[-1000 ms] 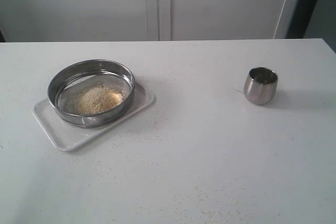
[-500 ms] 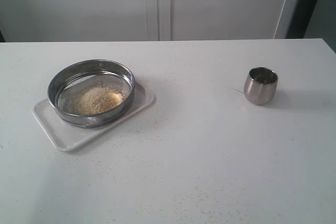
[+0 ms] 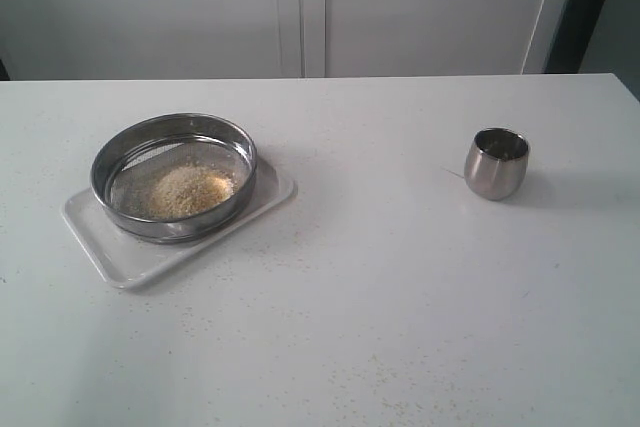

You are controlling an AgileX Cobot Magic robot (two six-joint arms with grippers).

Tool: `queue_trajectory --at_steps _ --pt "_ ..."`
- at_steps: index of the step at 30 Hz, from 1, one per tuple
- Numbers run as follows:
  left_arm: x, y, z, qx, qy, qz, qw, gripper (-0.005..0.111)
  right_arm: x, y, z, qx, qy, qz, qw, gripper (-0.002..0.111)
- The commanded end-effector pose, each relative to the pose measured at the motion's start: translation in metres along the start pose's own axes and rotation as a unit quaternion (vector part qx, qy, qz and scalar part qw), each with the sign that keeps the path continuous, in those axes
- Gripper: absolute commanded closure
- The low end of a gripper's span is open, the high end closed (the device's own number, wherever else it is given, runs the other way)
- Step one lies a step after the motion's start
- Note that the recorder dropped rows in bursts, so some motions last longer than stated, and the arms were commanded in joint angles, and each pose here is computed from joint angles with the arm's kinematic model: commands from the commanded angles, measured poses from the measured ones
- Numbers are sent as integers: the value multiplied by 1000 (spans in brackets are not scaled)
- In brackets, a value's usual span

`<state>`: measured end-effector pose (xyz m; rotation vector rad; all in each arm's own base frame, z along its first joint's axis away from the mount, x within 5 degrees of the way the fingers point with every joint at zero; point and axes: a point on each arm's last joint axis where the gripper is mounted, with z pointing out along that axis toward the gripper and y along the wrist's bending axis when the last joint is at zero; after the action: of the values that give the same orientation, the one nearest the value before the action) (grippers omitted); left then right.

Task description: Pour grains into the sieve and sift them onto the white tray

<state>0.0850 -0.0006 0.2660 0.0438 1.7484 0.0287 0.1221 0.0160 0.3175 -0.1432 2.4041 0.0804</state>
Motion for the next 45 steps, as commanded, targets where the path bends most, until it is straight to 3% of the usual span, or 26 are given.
queue_trajectory --at_steps 1,13,21,45 --pt "-5 0 1 -2 -16 -19 1000 107 2 0 0 0 -1 3 1000 108" --pt "-27 2 39 -1 45 -36 998 107 1 0 0 0 -2 -3 1000 108" --pt "-40 3 75 3 119 -36 992 107 1 0 0 0 -2 -3 1000 108" --pt "-61 4 190 22 318 -39 947 107 1 0 0 0 -2 -3 1000 108"
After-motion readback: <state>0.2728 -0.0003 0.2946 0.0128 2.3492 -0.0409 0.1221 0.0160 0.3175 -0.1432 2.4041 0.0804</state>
